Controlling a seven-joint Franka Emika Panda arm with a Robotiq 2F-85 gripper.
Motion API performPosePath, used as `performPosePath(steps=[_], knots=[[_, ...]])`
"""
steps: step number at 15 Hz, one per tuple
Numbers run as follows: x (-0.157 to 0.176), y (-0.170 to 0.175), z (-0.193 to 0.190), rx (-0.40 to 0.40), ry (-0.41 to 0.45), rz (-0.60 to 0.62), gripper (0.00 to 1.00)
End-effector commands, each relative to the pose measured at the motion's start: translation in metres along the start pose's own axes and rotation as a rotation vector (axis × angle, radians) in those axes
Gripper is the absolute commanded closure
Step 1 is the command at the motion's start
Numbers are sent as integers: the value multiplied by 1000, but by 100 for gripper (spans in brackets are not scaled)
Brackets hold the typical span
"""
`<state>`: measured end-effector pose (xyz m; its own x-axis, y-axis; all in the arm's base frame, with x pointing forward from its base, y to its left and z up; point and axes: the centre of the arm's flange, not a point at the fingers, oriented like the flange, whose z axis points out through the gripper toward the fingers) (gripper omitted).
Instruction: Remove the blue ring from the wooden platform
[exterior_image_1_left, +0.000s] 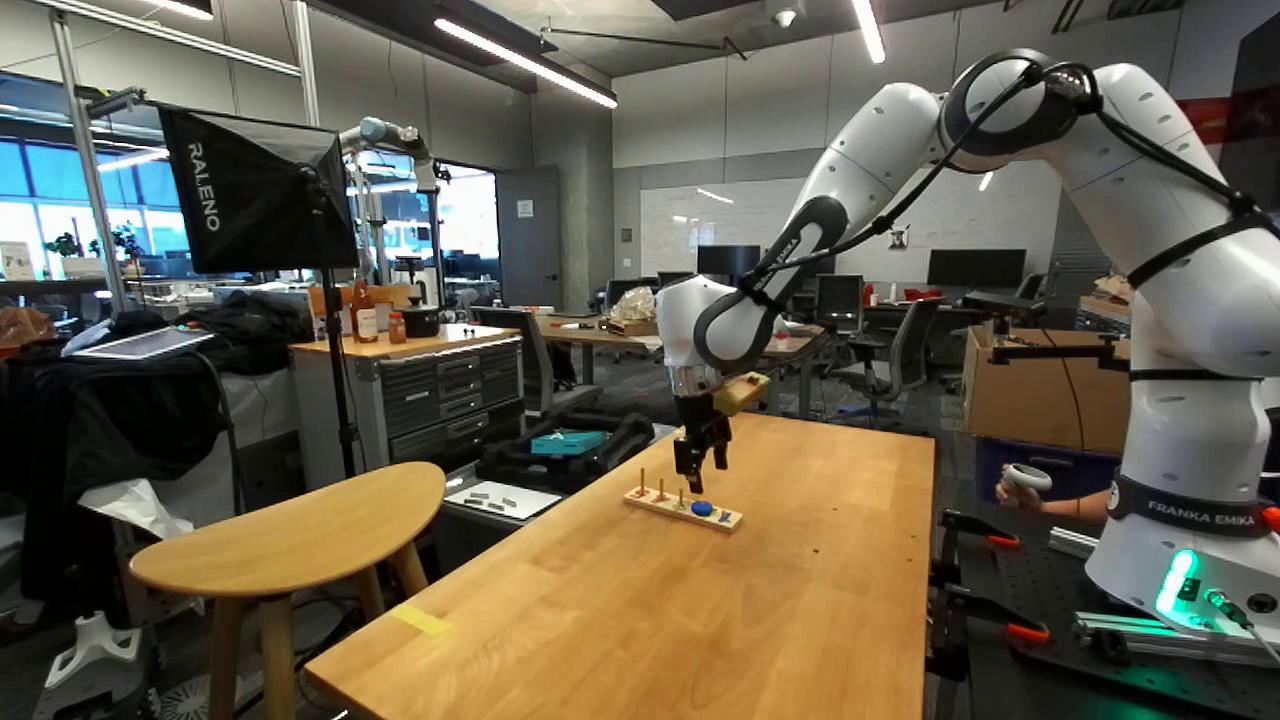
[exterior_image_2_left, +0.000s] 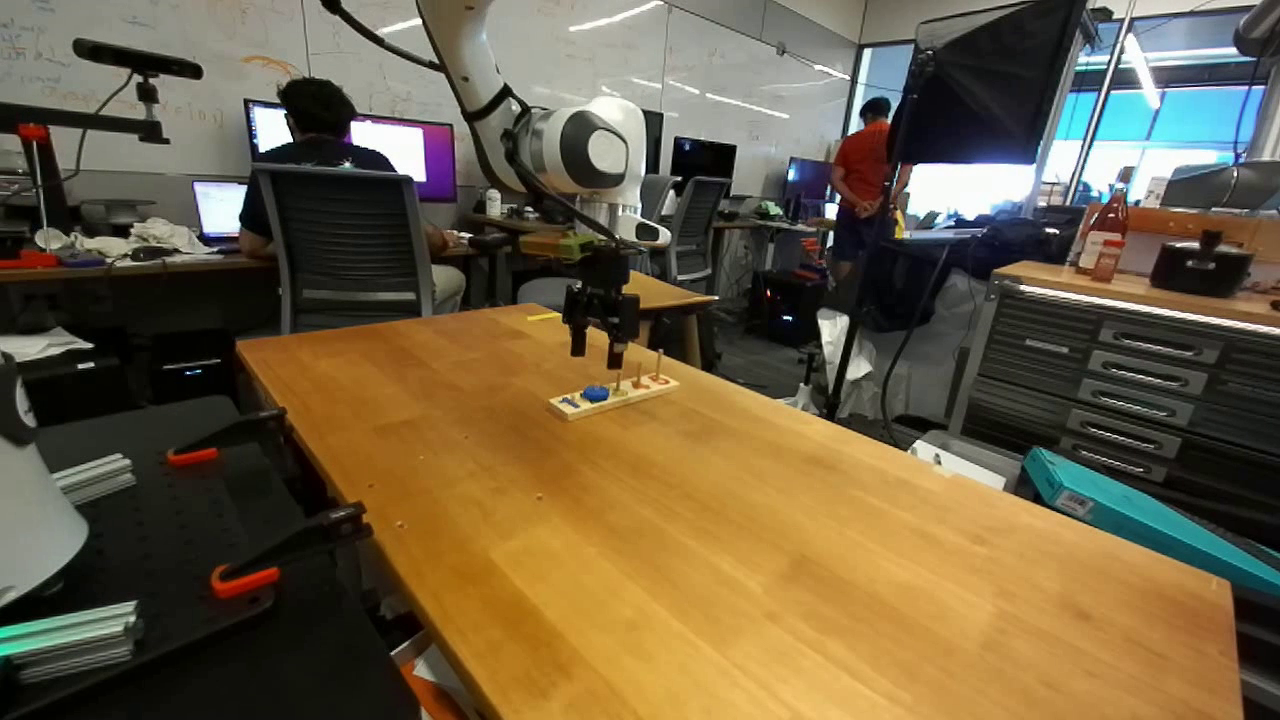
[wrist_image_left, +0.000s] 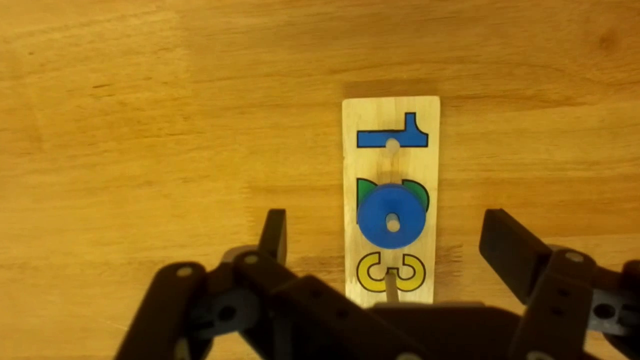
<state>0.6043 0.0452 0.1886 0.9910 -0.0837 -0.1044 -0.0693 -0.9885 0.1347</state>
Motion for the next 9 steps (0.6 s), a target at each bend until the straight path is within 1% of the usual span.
performPosePath(steps=[1, 5, 9], knots=[[10, 2, 23, -17, 27, -9, 0], [9, 2, 41, -20, 31, -11, 0], [12, -8, 48, -3, 57, -19, 0]])
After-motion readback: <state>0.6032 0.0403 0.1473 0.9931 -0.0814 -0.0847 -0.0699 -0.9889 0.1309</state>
